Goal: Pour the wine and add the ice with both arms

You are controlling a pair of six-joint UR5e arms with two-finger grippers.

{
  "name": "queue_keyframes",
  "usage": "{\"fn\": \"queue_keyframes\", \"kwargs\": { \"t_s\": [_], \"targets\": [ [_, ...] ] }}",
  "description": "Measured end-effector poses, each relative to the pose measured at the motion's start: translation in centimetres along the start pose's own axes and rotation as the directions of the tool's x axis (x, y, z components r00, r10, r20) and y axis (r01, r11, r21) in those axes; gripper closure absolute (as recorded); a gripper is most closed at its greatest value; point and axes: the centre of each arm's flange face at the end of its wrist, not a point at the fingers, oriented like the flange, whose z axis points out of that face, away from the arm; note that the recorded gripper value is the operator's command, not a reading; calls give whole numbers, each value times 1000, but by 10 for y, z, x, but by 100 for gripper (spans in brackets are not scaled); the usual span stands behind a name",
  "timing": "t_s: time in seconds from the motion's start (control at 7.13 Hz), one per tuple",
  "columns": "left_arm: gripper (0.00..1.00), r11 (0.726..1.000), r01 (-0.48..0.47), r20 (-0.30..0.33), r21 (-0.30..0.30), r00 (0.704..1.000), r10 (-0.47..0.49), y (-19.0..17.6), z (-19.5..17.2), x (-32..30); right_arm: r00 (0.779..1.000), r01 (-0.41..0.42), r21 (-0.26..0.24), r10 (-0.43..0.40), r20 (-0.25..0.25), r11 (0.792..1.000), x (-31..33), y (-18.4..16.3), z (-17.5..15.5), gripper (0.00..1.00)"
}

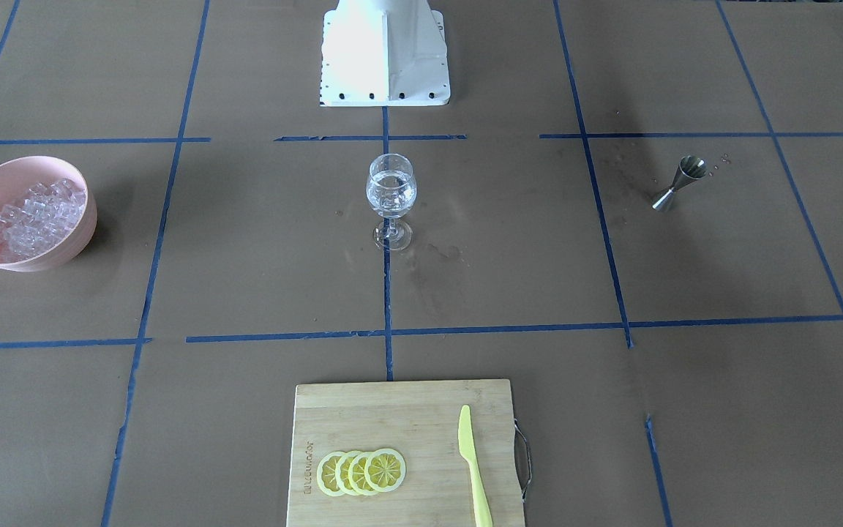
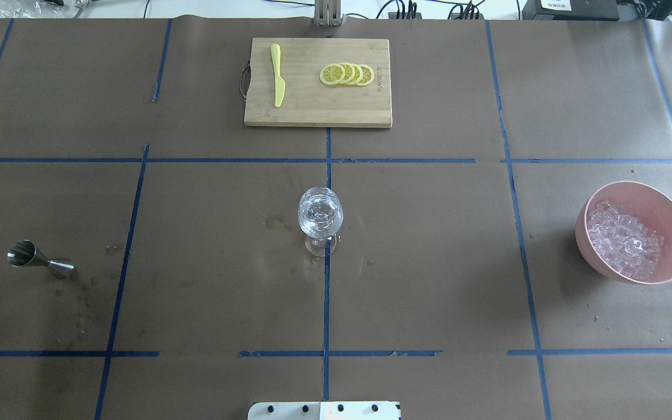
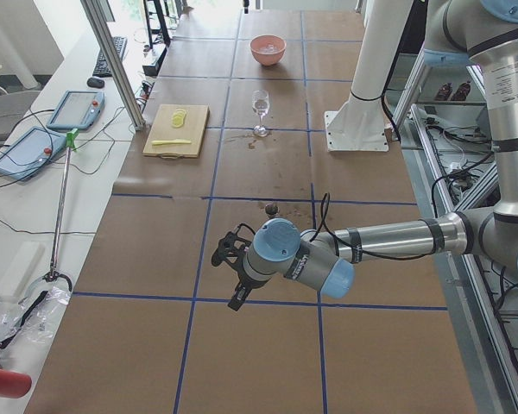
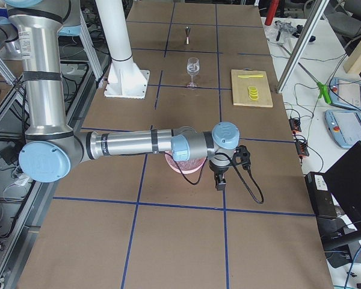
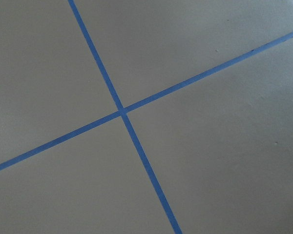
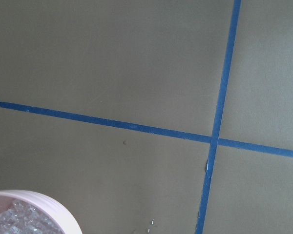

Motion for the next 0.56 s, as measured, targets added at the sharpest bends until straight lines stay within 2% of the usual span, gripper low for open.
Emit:
{"fn": "queue_keyframes", "kwargs": {
  "t_s": [0.28, 0.56],
  "targets": [
    [0, 1000, 4, 14, -9, 1000, -4, 3, 2, -2, 1000, -6, -6, 6, -19, 1000, 10, 13, 7, 0],
    [0, 998, 45, 4, -53, 999, -45, 4, 6, -3, 1000, -17, -18, 17, -24, 1000, 16, 24, 13, 0]
  ]
}}
